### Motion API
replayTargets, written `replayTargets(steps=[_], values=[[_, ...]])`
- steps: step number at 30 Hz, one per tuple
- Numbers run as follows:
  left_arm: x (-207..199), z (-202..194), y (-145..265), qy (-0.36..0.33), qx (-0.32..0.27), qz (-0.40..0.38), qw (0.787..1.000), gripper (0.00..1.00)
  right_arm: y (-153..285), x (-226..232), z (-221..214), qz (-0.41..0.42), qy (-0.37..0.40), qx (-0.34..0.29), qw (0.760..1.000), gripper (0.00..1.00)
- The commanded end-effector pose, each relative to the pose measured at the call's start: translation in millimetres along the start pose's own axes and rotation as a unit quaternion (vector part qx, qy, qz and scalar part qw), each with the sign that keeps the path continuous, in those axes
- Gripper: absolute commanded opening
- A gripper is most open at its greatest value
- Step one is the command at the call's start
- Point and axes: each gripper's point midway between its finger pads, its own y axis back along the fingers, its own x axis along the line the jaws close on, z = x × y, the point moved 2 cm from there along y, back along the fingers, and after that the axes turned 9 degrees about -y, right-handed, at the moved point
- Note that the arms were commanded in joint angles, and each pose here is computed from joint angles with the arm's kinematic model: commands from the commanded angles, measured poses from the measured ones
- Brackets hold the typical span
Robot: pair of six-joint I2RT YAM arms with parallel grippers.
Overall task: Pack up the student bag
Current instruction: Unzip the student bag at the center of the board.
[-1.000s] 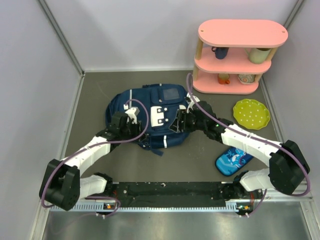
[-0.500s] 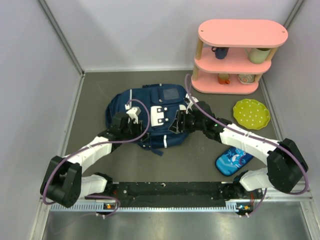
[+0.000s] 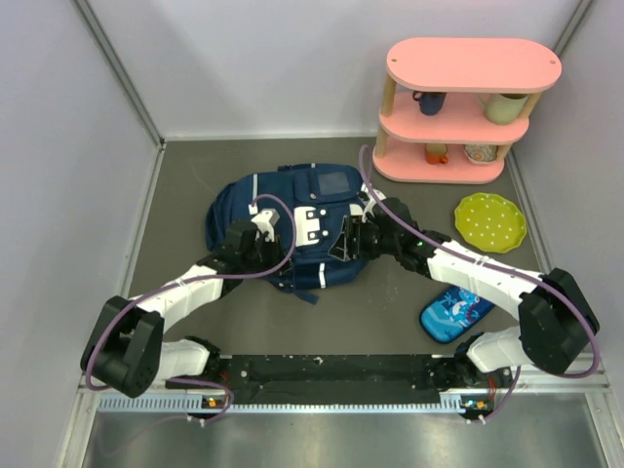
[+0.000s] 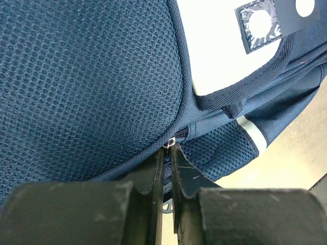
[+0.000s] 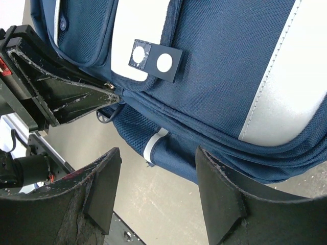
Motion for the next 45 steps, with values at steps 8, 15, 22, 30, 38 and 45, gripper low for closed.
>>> replayTargets(steps=[8,15,22,30,38,45], values=[[-1.0,32.0,10.9,-0.019,-0.071,0.031,0.997,0.00,6.4,26.7,15.2,0.043,-0.053,-0.014,0.998,0.59],[-18.7,39.8,25.3,-0.041,-0.073,0.012,0.996,0.00,-6.5,47.8,-0.7,0.088,-0.218,-0.019,0.972,0.55],[-31.1,42.1,28.8,-0.059,-0.063,-0.004,0.996,0.00,-15.3,44.8,-12.9,0.056,-0.315,-0.016,0.947,0.61],[-43.6,47.1,34.9,-0.069,-0.066,-0.026,0.995,0.00,-40.3,26.9,-10.1,0.004,-0.379,-0.054,0.924,0.65],[-49.3,47.6,39.2,-0.076,-0.059,-0.039,0.995,0.00,-64.6,11.7,9.9,-0.006,-0.390,-0.124,0.912,0.35],[-34.5,32.0,51.7,-0.074,-0.027,0.010,0.997,0.00,-36.2,-13.1,42.0,-0.026,-0.338,-0.184,0.923,0.00]])
